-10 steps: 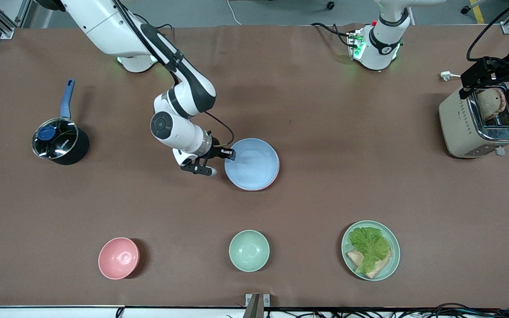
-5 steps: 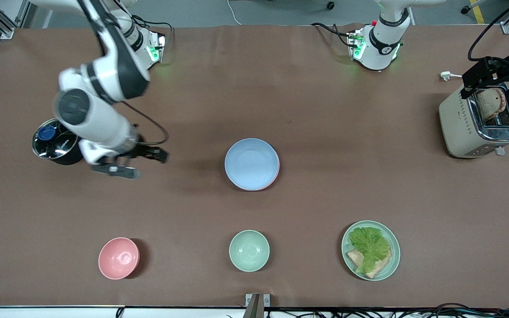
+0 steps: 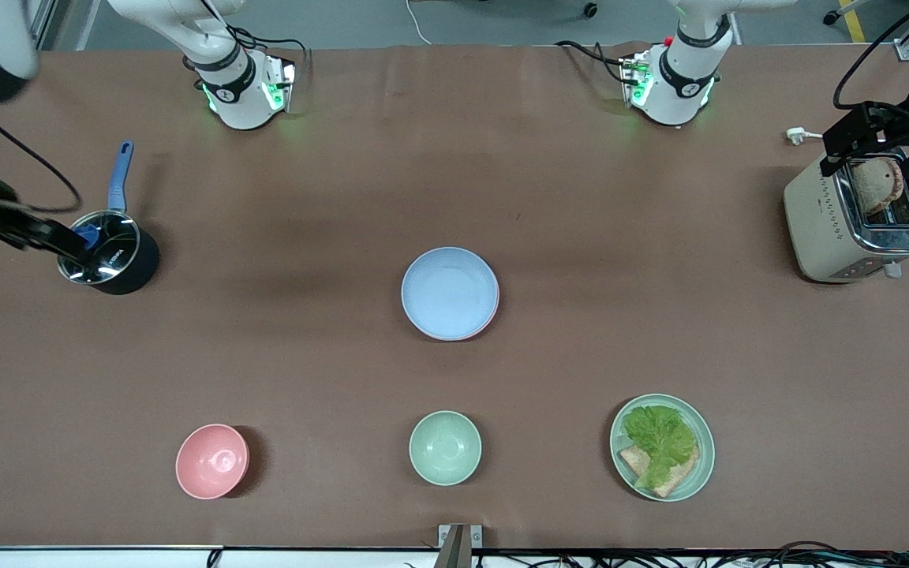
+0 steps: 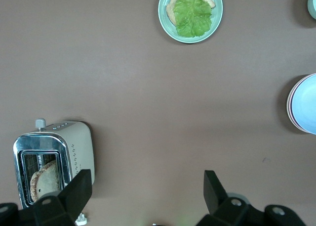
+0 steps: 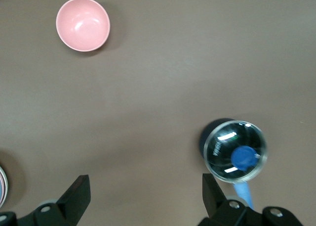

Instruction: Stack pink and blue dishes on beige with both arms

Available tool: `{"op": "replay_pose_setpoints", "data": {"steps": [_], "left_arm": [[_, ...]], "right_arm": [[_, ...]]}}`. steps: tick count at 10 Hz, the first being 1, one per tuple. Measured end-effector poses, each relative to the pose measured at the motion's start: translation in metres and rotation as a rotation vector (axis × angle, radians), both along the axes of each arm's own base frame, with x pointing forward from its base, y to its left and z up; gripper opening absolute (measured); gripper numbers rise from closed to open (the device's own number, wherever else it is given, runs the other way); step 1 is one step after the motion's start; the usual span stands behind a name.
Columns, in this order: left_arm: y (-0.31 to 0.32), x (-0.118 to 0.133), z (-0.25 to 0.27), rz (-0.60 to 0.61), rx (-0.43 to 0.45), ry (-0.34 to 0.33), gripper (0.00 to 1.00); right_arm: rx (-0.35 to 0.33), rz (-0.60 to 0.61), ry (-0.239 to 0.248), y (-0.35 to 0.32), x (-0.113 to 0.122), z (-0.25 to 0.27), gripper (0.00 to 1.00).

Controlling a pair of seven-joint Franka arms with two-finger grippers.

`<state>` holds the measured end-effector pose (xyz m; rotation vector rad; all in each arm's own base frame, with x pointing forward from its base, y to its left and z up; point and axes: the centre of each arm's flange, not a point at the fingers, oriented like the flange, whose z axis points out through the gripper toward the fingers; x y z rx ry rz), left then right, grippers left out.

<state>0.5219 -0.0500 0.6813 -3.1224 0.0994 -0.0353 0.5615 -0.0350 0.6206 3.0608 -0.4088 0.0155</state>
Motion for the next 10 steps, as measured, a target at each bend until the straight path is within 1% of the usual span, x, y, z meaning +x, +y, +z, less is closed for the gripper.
{"op": "replay_pose_setpoints", "data": {"steps": [2,3,5,6,8,10], "left_arm": [[-0.002,-0.001,-0.003,-0.003,-0.007,0.017,1.0],[-0.003,-0.002,-0.003,-0.004,-0.009,0.018,1.0],[-0.004,-0.002,-0.002,-0.008,-0.01,0.017,1.0],[-0.005,-0.002,-0.002,-0.01,-0.01,0.017,1.0],[-0.005,-0.002,-0.002,-0.01,-0.01,0.02,1.0],[-0.006,-0.003,-0.002,-0.01,-0.009,0.022,1.0]], "right_arm": [[0.002,-0.009,0.008,-0.005,-0.018,0.046,1.0],[0.002,-0.009,0.004,-0.005,-0.021,0.055,1.0],[0.031,-0.026,-0.007,-0.013,-0.019,0.053,1.0],[0.043,-0.03,-0.003,-0.017,-0.017,0.047,1.0],[0.047,0.003,0.011,-0.017,-0.014,0.038,1.0],[0.047,0.026,0.013,-0.017,-0.013,0.037,1.0]]}}
